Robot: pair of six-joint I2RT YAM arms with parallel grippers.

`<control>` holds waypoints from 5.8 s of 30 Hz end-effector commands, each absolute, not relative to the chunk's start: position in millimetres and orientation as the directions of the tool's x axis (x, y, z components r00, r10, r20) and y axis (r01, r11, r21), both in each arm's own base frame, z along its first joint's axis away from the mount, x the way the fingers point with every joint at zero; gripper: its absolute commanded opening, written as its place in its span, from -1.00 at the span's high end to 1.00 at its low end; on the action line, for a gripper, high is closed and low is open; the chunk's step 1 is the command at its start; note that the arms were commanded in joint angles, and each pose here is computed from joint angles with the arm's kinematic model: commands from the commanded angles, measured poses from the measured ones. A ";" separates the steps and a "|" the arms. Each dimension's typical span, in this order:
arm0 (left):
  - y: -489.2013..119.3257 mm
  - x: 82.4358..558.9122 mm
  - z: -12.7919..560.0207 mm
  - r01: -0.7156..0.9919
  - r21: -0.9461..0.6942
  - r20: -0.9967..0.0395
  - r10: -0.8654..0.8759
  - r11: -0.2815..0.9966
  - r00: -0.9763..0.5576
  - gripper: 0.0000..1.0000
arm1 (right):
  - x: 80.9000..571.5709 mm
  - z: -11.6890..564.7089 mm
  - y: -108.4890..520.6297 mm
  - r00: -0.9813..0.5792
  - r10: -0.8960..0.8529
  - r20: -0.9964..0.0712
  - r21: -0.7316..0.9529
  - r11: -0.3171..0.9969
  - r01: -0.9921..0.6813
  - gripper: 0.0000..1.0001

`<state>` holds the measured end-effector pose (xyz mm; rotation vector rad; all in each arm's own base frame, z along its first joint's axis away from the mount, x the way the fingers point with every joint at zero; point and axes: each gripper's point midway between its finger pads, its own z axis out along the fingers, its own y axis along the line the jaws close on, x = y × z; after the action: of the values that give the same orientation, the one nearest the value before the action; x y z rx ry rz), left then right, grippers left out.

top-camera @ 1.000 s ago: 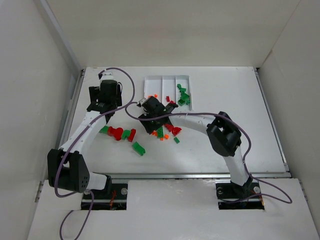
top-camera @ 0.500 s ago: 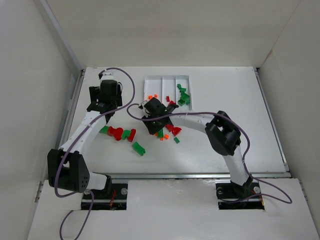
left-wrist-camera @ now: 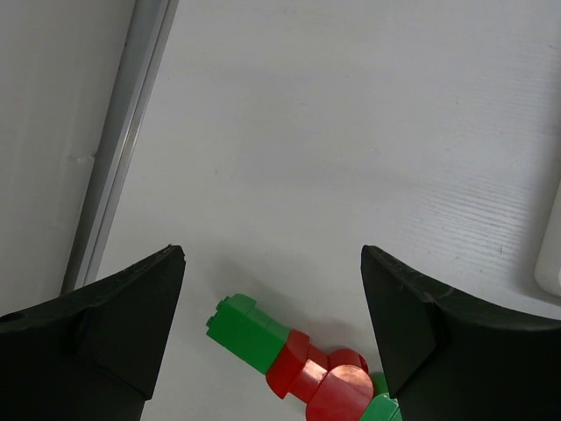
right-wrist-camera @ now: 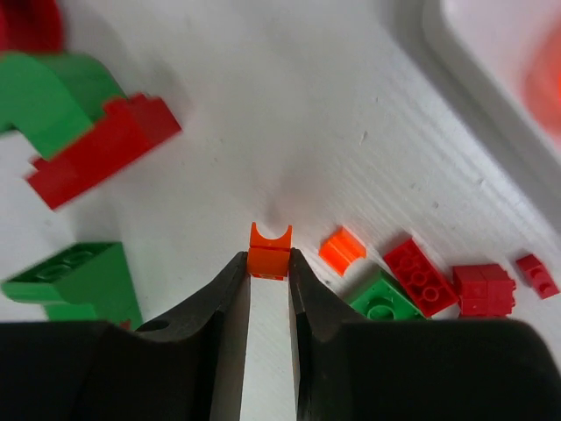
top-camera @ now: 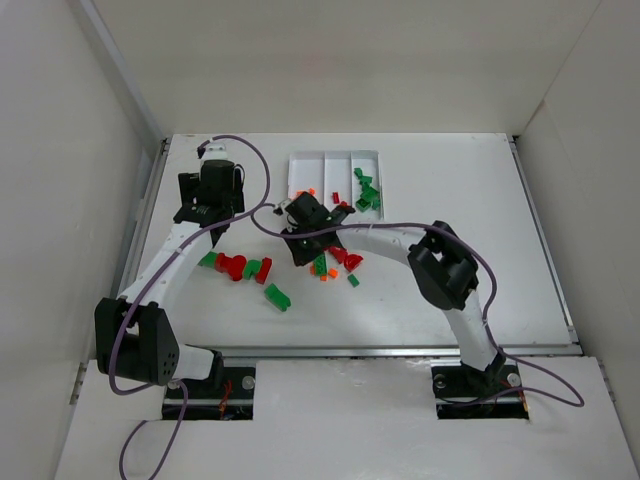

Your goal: Sort the legos into containers by color

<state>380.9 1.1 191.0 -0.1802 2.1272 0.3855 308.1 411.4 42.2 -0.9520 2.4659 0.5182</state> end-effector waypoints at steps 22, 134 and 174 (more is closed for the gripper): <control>2.6 383.1 198.8 -0.286 0.186 -0.856 0.012 0.940 -0.517 -0.59 | 508.1 144.1 408.5 -0.598 -0.048 -0.800 0.189 0.926 -0.327 -0.25; -1.0 380.8 198.0 -0.262 0.198 -0.852 0.034 0.945 -0.522 -0.59 | 396.0 73.5 356.2 -0.777 -0.271 -0.568 0.075 0.923 -0.377 0.11; -0.6 380.6 195.7 -0.257 0.206 -0.850 0.042 0.944 -0.525 -0.59 | 408.1 11.9 354.5 -0.825 -0.247 -0.509 0.039 0.951 -0.308 0.34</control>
<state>380.1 -1.0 183.7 -0.1439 2.1389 0.3841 403.2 352.1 30.5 -0.4004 2.5821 0.1684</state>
